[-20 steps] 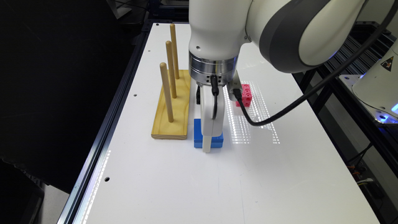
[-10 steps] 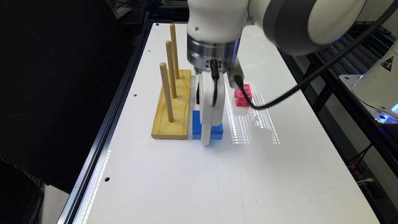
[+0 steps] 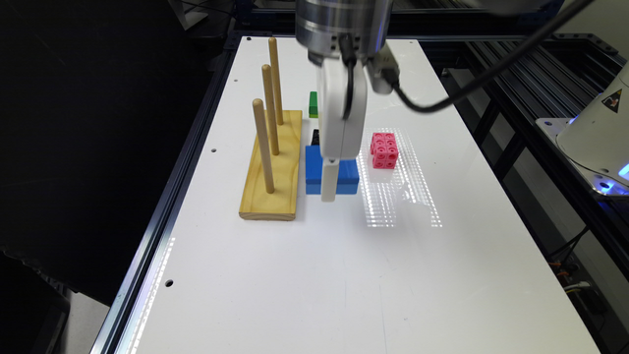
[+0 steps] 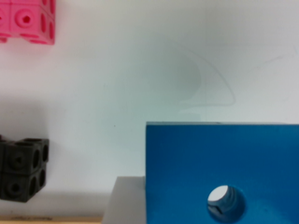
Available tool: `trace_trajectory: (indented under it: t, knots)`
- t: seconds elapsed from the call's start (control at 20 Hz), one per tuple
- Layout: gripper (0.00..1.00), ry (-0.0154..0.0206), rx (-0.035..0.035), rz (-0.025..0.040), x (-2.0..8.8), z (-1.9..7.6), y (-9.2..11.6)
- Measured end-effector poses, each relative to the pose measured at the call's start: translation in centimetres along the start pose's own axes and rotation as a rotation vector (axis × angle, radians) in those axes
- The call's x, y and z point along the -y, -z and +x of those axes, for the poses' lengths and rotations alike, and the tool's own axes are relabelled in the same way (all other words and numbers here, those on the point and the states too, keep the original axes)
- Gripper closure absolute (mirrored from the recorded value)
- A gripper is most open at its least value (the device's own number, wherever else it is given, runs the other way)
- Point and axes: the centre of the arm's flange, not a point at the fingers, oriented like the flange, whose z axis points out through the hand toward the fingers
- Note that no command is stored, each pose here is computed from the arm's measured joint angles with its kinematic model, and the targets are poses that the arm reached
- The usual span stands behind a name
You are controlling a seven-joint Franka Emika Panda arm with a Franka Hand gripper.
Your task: Pick up blue block.
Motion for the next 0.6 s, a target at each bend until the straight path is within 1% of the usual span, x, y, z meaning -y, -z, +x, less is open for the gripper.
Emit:
trace_trajectory:
  t: [0.15,0.25,0.3,0.35,0.5,0.6]
  knots:
    - [1.0,0.0005,-0.0001,-0.0019,0.0,-0.05,0.5]
    - [1.0,0.0007,-0.004,0.003,0.0,-0.03,1.0]
    - [1.0,0.001,-0.0059,0.0044,0.0,-0.05,1.4]
    - [1.0,0.0014,-0.0076,0.0046,0.0,-0.11,2.2]
    - [1.0,0.0024,-0.0102,0.0019,-0.2,-0.3,4.0]
    - [1.0,0.0028,-0.0105,0.0004,-0.3,-0.37,4.4]
